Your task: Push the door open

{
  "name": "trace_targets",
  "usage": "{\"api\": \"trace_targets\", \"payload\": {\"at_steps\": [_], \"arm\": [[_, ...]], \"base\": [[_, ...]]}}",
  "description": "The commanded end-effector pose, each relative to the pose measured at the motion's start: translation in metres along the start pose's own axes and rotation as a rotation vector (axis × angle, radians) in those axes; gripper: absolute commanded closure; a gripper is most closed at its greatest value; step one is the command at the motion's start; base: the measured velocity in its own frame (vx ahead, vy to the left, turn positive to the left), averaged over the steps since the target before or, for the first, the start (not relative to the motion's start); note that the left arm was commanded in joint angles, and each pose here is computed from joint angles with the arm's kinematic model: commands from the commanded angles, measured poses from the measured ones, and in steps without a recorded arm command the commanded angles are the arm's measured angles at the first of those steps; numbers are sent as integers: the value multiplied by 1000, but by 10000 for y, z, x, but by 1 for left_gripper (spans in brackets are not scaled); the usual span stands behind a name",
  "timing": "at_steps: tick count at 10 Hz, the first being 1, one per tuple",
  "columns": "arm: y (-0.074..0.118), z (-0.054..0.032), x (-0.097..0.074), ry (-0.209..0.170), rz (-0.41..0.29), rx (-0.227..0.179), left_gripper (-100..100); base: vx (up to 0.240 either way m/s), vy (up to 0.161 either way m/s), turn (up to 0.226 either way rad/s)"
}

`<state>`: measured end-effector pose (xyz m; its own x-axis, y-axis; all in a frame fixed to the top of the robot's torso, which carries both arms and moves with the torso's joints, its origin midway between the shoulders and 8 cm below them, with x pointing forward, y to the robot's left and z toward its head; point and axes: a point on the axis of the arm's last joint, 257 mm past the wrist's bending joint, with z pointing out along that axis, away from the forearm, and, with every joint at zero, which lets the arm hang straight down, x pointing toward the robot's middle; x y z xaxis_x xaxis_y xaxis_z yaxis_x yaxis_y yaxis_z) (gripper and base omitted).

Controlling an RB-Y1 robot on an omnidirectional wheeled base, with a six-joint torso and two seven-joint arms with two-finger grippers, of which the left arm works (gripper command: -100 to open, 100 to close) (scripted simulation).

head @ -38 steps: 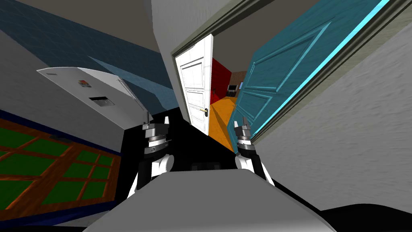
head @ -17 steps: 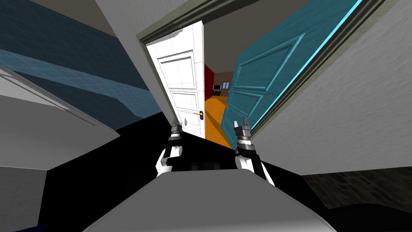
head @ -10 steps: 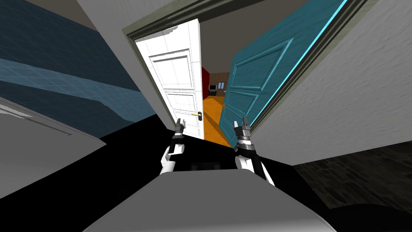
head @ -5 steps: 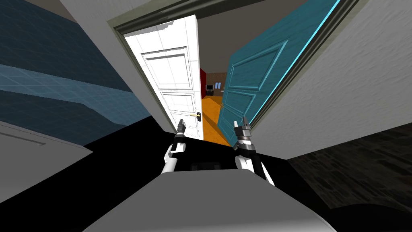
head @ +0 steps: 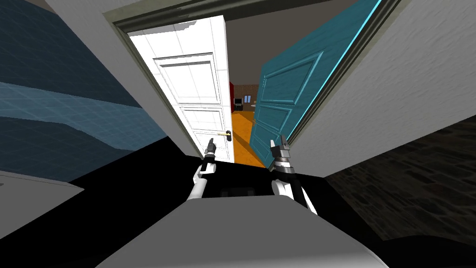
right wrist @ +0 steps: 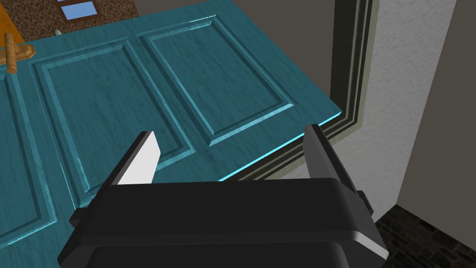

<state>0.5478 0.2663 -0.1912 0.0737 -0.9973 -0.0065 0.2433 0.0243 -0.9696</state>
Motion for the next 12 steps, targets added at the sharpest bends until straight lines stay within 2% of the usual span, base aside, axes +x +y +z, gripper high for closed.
{"api": "trace_targets", "payload": {"at_steps": [1,4,5,9,12], "arm": [[119,-14,17,1,1,-24,-100],[354,79,118,10,2,-74,-100],[398,64,118,10,3,-83,-100],[704,130,275,24,0,-153,-100],[824,148,355,32,-3,-181,-100]], "base": [[34,84,-76],[37,98,-158],[19,94,-62],[24,101,-145],[20,78,-79]]}}
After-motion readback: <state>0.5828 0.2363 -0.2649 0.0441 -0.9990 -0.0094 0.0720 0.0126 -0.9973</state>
